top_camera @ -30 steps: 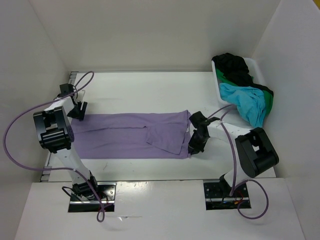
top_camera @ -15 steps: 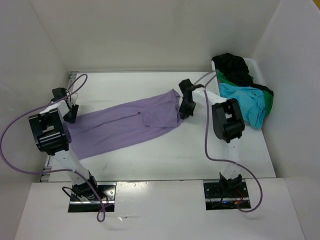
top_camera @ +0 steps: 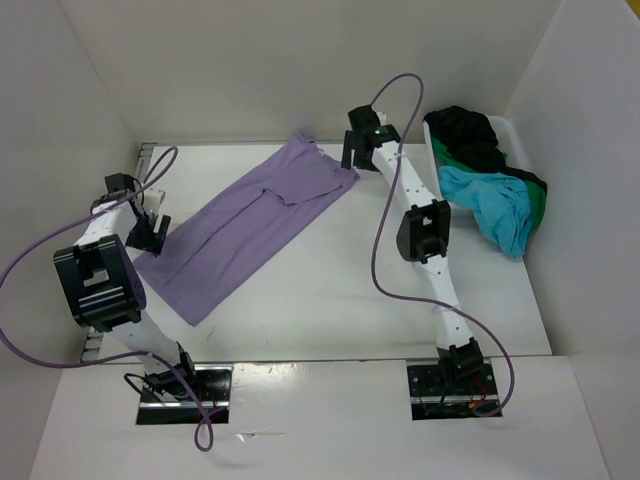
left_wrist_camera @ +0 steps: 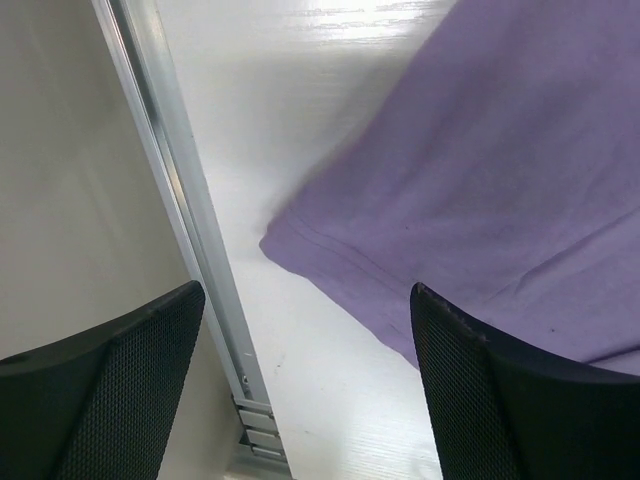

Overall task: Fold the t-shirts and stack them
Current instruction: Rotate the tshirt 90 degrees

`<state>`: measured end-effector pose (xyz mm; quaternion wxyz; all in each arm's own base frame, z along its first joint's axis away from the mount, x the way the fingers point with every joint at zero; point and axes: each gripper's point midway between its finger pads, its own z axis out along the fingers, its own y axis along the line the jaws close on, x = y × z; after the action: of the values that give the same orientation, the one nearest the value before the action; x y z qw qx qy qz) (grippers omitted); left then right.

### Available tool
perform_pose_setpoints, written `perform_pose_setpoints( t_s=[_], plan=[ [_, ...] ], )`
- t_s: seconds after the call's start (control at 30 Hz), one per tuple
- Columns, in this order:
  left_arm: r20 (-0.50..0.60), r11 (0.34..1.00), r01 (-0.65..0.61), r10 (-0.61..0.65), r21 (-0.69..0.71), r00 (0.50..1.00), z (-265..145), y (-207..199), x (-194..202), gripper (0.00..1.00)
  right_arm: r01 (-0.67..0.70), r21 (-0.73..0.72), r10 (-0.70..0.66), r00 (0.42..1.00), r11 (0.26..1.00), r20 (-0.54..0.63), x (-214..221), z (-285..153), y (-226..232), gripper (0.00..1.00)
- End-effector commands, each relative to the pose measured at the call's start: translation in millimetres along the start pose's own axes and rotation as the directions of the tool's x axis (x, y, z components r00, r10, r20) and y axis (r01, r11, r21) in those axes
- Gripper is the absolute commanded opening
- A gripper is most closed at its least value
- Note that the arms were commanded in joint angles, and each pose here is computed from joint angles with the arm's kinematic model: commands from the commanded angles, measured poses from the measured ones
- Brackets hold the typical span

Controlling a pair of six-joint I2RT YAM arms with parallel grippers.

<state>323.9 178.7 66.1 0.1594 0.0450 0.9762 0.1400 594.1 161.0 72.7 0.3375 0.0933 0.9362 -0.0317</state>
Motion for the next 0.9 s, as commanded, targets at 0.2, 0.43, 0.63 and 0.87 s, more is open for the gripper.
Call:
perform_pose_setpoints(
  t_s=[0.2,0.43,0.63,0.87],
  plan=[
    [-0.039,0.999,0.019,-0.021,-0.037,0.999,27.4,3.3,5.4,0.90,0.120,-0.129,-0.078,0.954,0.984,0.289,-57.9,-240.0,22.8,1.00],
    [-0.108,0.999,-0.007,0.012,0.041,0.994,54.9,-21.5,26.3,0.66,0.175,-0.289,-0.132,0.978,0.941,0.163,79.2,-277.4,60.3,1.00],
    [-0.132,0.979,-0.106,0.129,0.174,0.983,44.7,-62.5,53.7,0.28,0.114,-0.357,-0.104,0.993,0.927,0.047,147.0,-281.8,61.5,1.00],
    [-0.120,0.928,-0.199,0.247,0.316,0.962,11.6,-103.2,98.2,0.07,0.002,-0.365,-0.016,0.999,0.931,-0.036,199.1,-303.7,25.1,1.00]
  ],
)
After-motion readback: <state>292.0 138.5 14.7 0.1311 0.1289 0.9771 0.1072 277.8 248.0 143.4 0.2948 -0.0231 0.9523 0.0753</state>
